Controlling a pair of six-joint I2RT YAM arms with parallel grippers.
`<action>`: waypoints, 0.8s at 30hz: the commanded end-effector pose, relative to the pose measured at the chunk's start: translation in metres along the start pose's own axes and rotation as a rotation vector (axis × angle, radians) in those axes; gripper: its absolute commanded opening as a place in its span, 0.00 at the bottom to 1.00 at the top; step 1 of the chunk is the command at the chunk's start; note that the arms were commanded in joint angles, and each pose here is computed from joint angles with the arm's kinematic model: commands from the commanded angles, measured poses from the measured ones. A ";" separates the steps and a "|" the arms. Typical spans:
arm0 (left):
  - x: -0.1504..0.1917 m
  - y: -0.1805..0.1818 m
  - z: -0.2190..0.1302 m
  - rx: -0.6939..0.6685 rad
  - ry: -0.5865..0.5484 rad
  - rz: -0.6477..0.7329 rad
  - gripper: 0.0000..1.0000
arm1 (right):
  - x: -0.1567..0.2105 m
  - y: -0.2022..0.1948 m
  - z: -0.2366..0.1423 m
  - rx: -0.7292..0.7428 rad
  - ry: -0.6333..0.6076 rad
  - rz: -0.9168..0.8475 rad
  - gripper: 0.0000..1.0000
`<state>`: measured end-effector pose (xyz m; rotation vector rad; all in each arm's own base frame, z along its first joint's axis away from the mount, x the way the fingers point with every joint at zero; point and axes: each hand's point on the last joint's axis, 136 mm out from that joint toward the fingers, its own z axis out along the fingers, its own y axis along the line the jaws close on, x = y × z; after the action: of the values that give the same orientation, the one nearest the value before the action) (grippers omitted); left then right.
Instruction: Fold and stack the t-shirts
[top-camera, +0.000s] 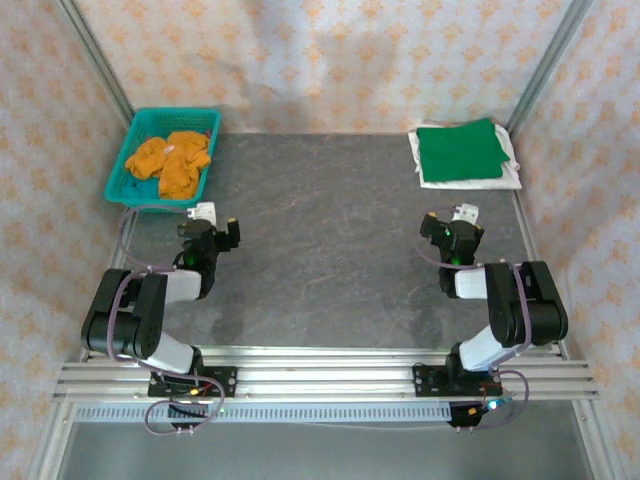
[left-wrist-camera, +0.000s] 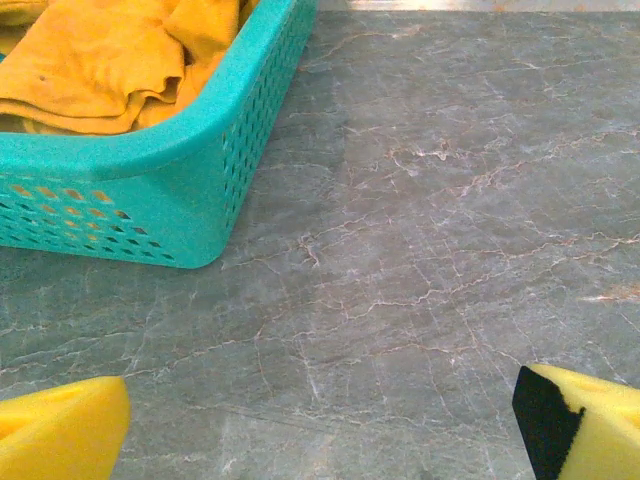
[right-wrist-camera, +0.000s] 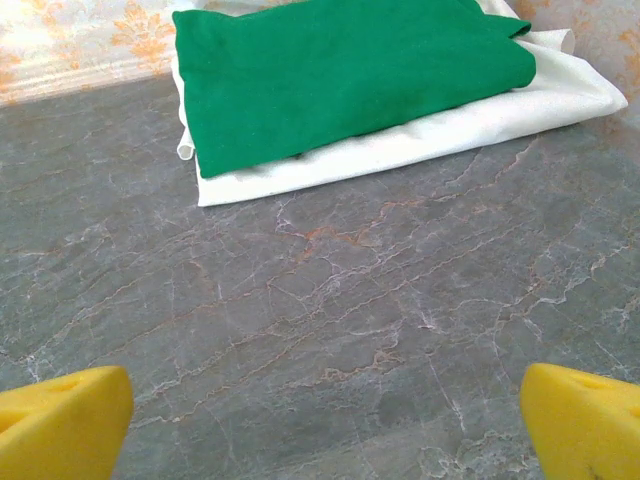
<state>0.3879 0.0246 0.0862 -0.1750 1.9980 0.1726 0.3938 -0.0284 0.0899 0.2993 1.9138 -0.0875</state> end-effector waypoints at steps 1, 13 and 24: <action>-0.010 0.002 0.002 -0.023 -0.021 0.002 1.00 | -0.001 0.002 0.002 -0.010 0.000 -0.012 0.99; -0.011 0.002 0.002 -0.022 -0.023 -0.001 1.00 | -0.001 0.003 0.002 -0.011 0.002 -0.013 0.99; -0.010 0.002 0.002 -0.015 -0.022 -0.004 1.00 | -0.002 0.002 0.001 -0.019 -0.002 -0.004 0.99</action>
<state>0.3879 0.0246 0.0862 -0.1748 1.9980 0.1722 0.3935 -0.0273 0.0884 0.2946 1.9212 -0.0800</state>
